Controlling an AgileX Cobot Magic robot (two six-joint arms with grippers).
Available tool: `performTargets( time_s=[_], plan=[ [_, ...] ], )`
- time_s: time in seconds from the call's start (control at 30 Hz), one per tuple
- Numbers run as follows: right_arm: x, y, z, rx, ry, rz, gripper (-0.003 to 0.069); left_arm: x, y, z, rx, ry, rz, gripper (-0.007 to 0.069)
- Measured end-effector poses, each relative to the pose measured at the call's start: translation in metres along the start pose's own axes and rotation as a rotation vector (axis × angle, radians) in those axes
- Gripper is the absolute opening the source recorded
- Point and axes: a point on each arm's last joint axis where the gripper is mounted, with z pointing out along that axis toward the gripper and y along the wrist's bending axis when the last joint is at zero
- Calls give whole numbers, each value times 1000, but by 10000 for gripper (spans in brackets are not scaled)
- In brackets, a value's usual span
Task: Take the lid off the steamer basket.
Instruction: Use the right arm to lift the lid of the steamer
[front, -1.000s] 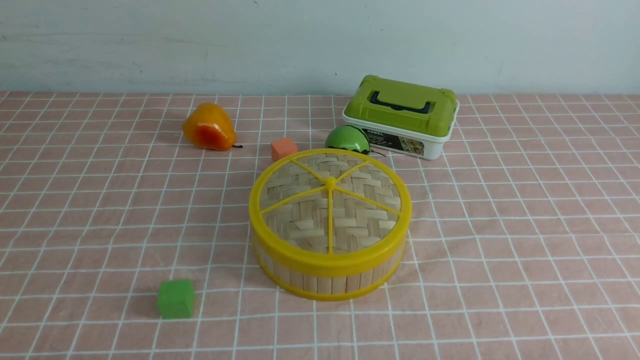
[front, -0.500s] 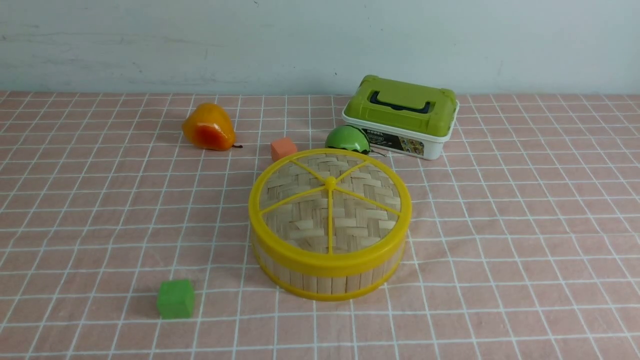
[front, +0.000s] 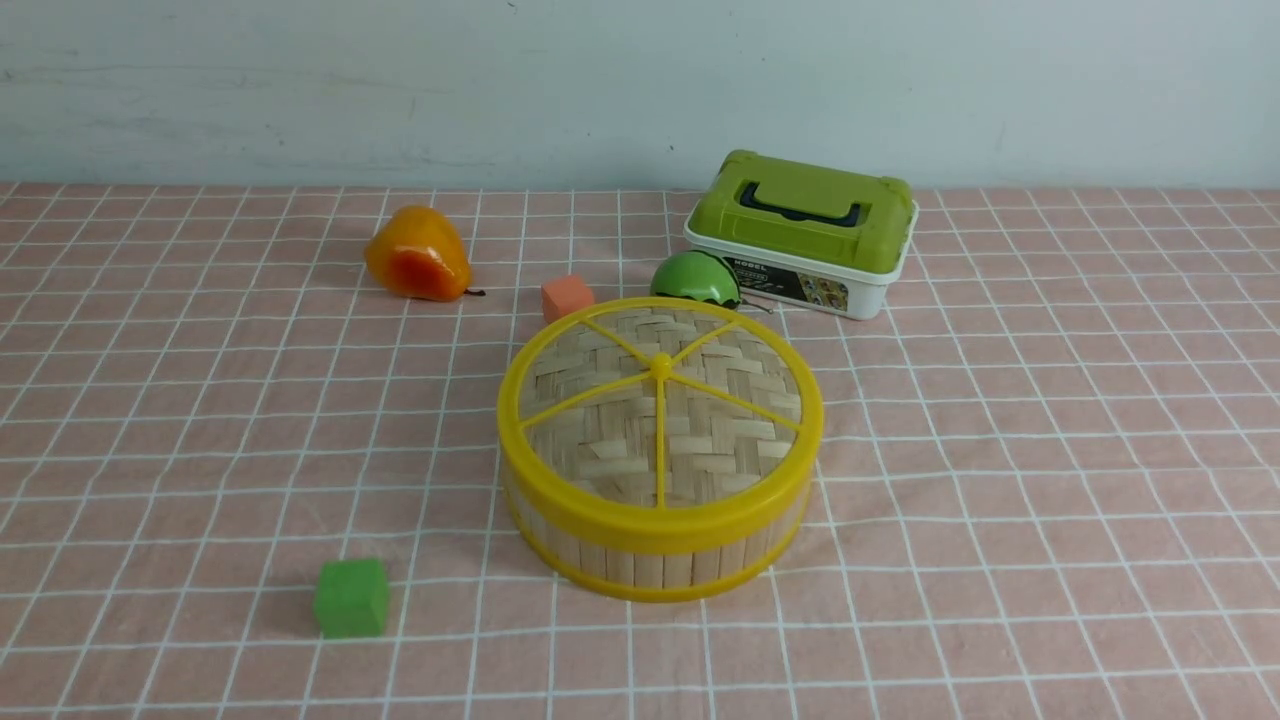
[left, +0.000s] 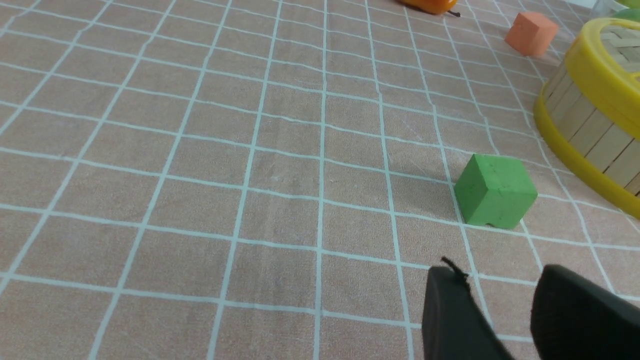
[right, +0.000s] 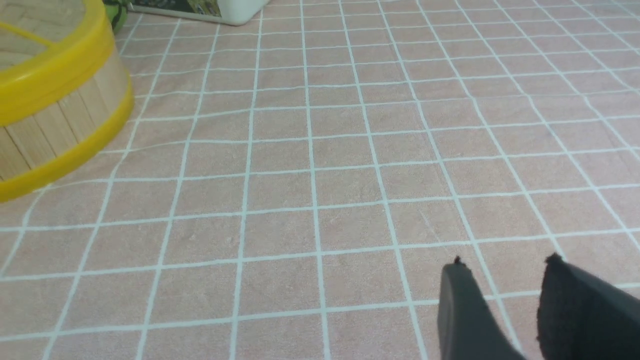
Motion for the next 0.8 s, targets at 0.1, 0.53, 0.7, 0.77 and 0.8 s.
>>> performTargets(
  time_s=[0.1, 0.53, 0.7, 0.77, 0.8],
  plan=[
    [0, 2, 0, -25, 5, 93, 209, 0, 0, 0, 0, 0, 0, 239],
    [1, 23, -2, -232, 129, 1058, 229, 0, 0, 0, 0, 0, -1, 239],
    [2, 20, -2, -208, 112, 948, 236, 0, 0, 0, 1, 0, -2, 239],
    [2, 20, -2, -201, 103, 886, 237, 0, 0, 0, 1, 0, -2, 239],
    [2, 19, -2, -201, 97, 846, 237, 0, 0, 0, 1, 0, -2, 239]
  ],
)
